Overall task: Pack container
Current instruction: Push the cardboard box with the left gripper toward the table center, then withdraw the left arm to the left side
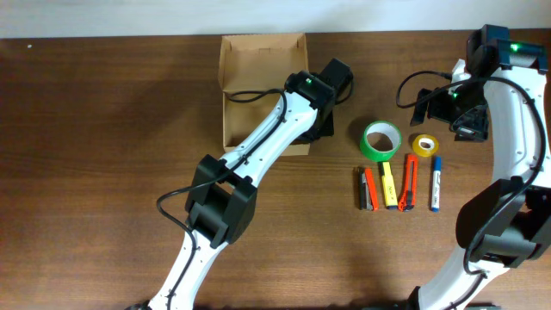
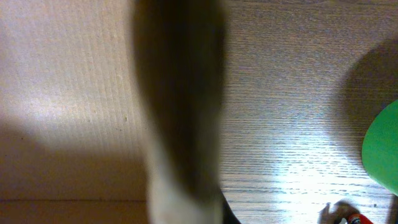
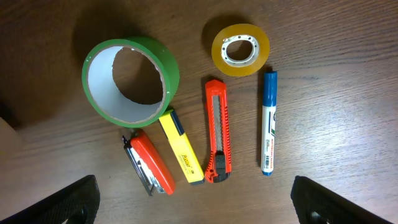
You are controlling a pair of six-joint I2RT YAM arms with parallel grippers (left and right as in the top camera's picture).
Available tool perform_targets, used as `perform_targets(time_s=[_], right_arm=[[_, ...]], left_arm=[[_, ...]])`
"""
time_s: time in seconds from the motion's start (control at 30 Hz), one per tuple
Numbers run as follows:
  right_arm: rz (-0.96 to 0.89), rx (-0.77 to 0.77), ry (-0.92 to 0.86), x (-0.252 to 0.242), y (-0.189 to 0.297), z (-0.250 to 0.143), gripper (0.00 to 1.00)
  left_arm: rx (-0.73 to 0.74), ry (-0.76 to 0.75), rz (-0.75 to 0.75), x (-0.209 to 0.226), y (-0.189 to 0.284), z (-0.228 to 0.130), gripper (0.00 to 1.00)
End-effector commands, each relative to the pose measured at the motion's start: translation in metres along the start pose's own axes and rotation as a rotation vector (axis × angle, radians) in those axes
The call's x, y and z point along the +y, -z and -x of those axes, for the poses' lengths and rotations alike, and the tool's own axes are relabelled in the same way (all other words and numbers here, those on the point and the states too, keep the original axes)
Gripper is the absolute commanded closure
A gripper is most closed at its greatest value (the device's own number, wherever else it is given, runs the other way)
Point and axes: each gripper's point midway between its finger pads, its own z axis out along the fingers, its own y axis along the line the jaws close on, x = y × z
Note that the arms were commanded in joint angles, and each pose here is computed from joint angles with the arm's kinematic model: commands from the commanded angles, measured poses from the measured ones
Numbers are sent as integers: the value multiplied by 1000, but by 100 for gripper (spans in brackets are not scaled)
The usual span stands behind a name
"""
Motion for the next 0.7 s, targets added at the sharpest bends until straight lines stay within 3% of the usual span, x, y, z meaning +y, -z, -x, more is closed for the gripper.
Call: perform_targets(time_s=[0.0, 0.13, 0.23, 0.27, 0.33, 0.5, 0.67], right_arm=[[6, 19, -8, 1, -6, -1, 1], [6, 19, -8, 1, -6, -1, 1], [6, 19, -8, 1, -6, 0, 1], [6, 19, -8, 1, -6, 0, 1], [6, 17, -8, 1, -6, 0, 1], [7, 14, -7, 1, -6, 1, 1], [6, 14, -7, 1, -6, 1, 1]], left_arm=[[26, 12, 13, 0, -16, -4, 99], [59, 7, 33, 3, -30, -11, 98], [55, 7, 34, 3, -30, -10, 63], [55, 6, 34, 3, -30, -10, 38], [53, -5, 33, 3, -30, -10, 25], [-41, -61, 56, 3, -16, 13, 23], [-250, -104, 52, -3, 68, 59, 21]])
